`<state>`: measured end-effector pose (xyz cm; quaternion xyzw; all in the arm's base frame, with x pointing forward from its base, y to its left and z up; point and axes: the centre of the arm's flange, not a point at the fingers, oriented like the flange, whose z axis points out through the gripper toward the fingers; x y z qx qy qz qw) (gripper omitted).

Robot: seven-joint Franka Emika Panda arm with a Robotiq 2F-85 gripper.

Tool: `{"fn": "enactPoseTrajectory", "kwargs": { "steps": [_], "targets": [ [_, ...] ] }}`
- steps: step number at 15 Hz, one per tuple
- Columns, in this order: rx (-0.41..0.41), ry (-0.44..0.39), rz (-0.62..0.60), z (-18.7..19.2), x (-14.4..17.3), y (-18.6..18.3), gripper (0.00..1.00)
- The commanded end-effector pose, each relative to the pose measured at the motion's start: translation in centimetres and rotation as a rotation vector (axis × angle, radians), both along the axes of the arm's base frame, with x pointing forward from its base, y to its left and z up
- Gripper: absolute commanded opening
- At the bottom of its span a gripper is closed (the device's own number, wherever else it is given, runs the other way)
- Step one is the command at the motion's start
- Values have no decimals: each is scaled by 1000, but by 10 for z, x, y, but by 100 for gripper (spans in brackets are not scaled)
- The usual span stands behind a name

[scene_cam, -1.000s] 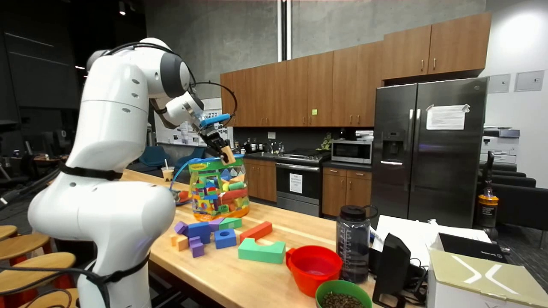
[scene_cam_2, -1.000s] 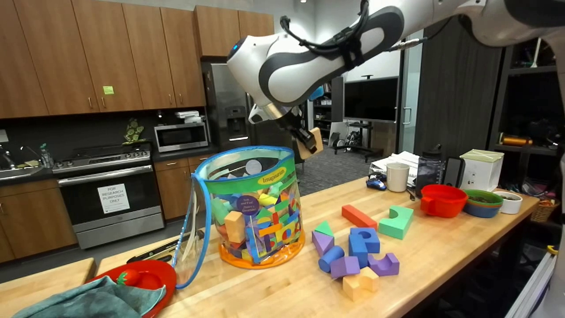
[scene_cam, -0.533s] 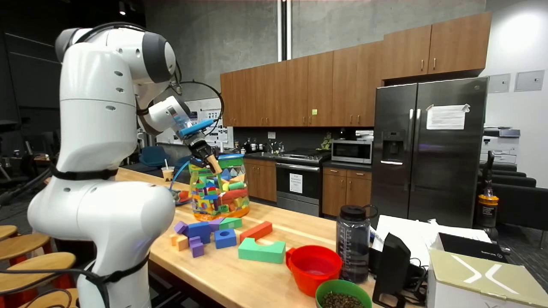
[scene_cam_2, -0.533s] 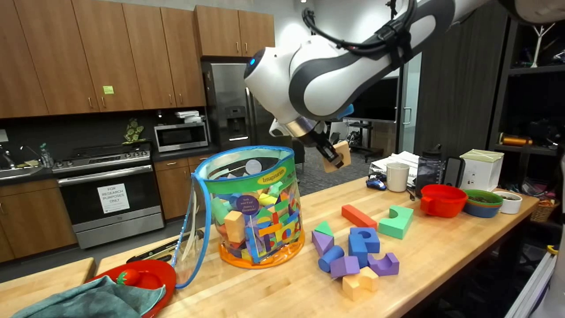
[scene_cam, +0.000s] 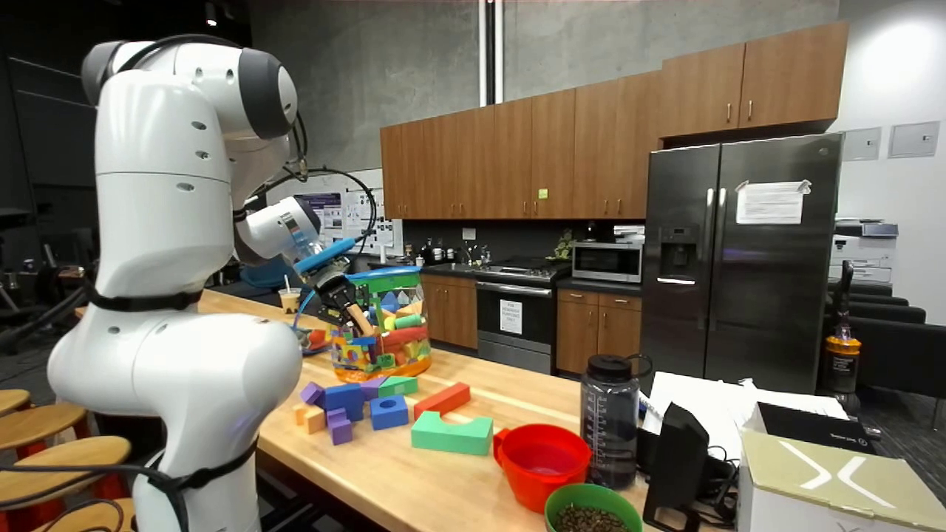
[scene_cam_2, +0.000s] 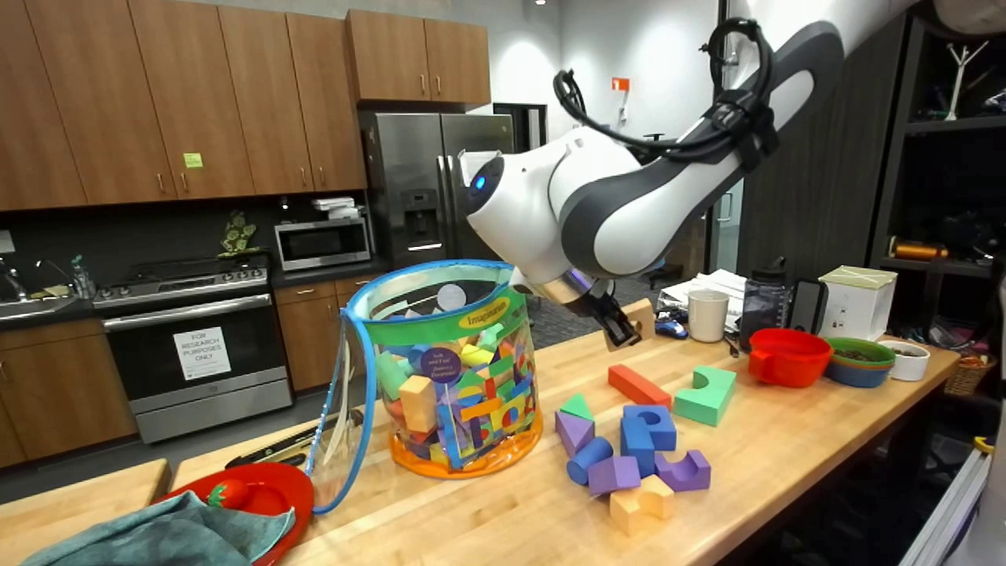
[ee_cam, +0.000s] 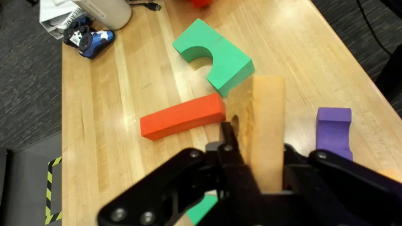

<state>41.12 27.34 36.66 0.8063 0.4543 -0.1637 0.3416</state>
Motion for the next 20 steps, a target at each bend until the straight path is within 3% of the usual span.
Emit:
{"fn": "enactPoseTrajectory", "kwargs": {
  "steps": [1,4,8,15,19,20],
  "targets": [
    [125,-47,-3,-22,-11,-2,5],
    [241,-47,44,-36,-9,1,5],
    [305,-54,79,-46,-5,-6,5],
    [273,-61,94,-58,-6,-13,5],
    [224,-64,127,-89,-47,14,5],
    [168,-92,170,-78,-28,-7,5]
  ]
}}
